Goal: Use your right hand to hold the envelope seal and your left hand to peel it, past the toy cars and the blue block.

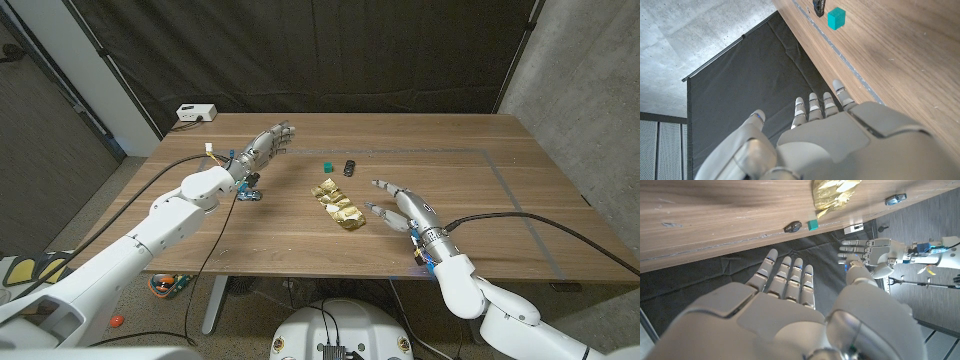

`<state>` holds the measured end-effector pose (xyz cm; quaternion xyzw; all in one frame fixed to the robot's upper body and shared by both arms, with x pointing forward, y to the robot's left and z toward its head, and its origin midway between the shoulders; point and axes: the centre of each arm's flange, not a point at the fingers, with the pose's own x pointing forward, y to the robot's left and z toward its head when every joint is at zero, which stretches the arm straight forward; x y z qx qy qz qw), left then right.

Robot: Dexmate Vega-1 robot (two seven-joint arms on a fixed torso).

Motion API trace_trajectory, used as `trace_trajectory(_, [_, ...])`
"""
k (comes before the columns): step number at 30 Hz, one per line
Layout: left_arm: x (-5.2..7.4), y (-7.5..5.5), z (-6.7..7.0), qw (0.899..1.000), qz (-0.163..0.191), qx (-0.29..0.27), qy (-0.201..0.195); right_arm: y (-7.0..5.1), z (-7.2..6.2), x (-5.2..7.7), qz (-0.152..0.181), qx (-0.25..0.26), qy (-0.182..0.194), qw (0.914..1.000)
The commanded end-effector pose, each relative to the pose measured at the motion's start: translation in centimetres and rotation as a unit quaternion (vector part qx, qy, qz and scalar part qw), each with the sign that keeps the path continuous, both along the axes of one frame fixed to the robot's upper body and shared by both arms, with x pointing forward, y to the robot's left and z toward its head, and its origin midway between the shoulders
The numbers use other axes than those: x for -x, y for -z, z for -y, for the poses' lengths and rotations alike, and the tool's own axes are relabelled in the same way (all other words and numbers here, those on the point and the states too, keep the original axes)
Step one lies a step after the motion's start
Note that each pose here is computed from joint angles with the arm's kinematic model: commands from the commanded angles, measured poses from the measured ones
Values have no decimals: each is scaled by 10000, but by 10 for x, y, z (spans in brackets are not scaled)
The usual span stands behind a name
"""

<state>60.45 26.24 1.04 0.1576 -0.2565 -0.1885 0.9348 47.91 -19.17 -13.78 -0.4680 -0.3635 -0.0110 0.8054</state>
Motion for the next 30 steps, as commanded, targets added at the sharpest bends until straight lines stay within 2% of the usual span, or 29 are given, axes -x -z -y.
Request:
trace_trajectory(1, [0, 2, 10, 9998, -52, -124, 163, 23, -16, 20, -62, 461, 78, 9989])
trace_trajectory(13, [-2, 2, 16, 9994, -112, -217, 256, 39, -28, 21, 104, 629, 206, 9978])
trace_trajectory(21, [-4, 1, 17, 9992, -132, -243, 306, 48, -41, 20, 442, 733, 304, 9959])
trace_trajectory(30, [-5, -2, 17, 9990, -122, -233, 368, 57, -46, 10, 600, 799, 427, 9941])
